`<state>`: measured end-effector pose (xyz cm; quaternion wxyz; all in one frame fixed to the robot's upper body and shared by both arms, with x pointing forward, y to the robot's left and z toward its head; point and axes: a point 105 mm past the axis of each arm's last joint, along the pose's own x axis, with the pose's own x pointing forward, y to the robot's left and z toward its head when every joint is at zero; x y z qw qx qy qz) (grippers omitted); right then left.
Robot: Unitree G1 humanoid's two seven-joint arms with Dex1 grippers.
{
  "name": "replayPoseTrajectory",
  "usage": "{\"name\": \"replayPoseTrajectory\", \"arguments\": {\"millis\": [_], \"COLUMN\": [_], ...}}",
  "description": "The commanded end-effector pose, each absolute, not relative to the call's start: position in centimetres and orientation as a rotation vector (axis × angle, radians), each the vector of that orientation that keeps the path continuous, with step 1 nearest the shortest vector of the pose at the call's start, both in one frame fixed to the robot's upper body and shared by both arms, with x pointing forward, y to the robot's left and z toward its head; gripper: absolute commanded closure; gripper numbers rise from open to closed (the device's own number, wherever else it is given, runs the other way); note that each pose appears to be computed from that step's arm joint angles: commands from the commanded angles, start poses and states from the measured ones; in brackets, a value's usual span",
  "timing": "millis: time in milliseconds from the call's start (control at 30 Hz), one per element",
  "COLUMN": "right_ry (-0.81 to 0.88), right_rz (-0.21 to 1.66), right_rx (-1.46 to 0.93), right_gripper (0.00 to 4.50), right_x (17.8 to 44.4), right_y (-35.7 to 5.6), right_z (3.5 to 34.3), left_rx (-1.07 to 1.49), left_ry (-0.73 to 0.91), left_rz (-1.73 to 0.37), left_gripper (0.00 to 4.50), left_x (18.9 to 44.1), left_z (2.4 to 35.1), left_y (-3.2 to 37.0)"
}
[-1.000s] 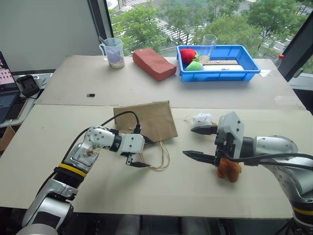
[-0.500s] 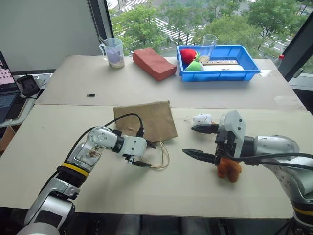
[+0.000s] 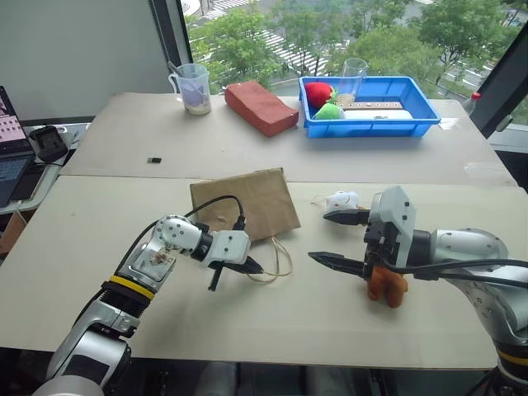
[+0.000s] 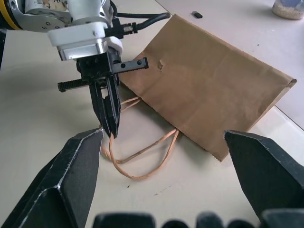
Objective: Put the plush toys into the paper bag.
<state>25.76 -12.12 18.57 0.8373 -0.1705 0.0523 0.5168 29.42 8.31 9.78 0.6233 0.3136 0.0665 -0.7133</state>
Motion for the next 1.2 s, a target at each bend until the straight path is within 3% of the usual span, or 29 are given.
{"name": "replayPoseTrajectory", "arguments": {"millis": [33, 167, 200, 400, 600, 933, 1200], "right_ry": [0.095, 0.134, 0.135, 0.085, 0.022, -0.006, 0.149], "right_rz": [1.047, 1.055, 1.061, 1.045, 1.011, 0.963, 0.863], "right_rx": [-0.389, -0.340, -0.330, -0.304, -0.228, -0.067, -0.129], "right_gripper": [0.00, 0.00, 0.52, 2.49, 4.45, 4.45, 4.45], "right_x": [25.4, 25.0, 25.0, 26.2, 29.3, 34.0, 36.2], "right_y": [-13.2, -13.5, -13.3, -11.1, -7.1, -0.8, 0.7], "right_z": [19.1, 18.1, 17.9, 17.3, 16.3, 14.3, 10.3], "left_rx": [0.437, 0.238, 0.210, 0.119, 0.103, 0.097, 0.115], "left_ry": [0.051, 0.048, 0.047, 0.023, -0.007, -0.034, -0.082], "left_rz": [-1.570, -1.512, -1.500, -1.451, -1.456, -1.453, -1.353], "left_gripper": [4.41, 4.41, 4.50, 4.50, 4.50, 4.50, 4.50], "left_x": [30.7, 31.5, 31.6, 32.4, 32.5, 32.7, 33.7], "left_z": [16.4, 19.9, 20.3, 21.7, 22.7, 23.7, 24.9], "left_y": [8.5, 9.4, 9.6, 9.9, 9.6, 9.6, 10.8]}}
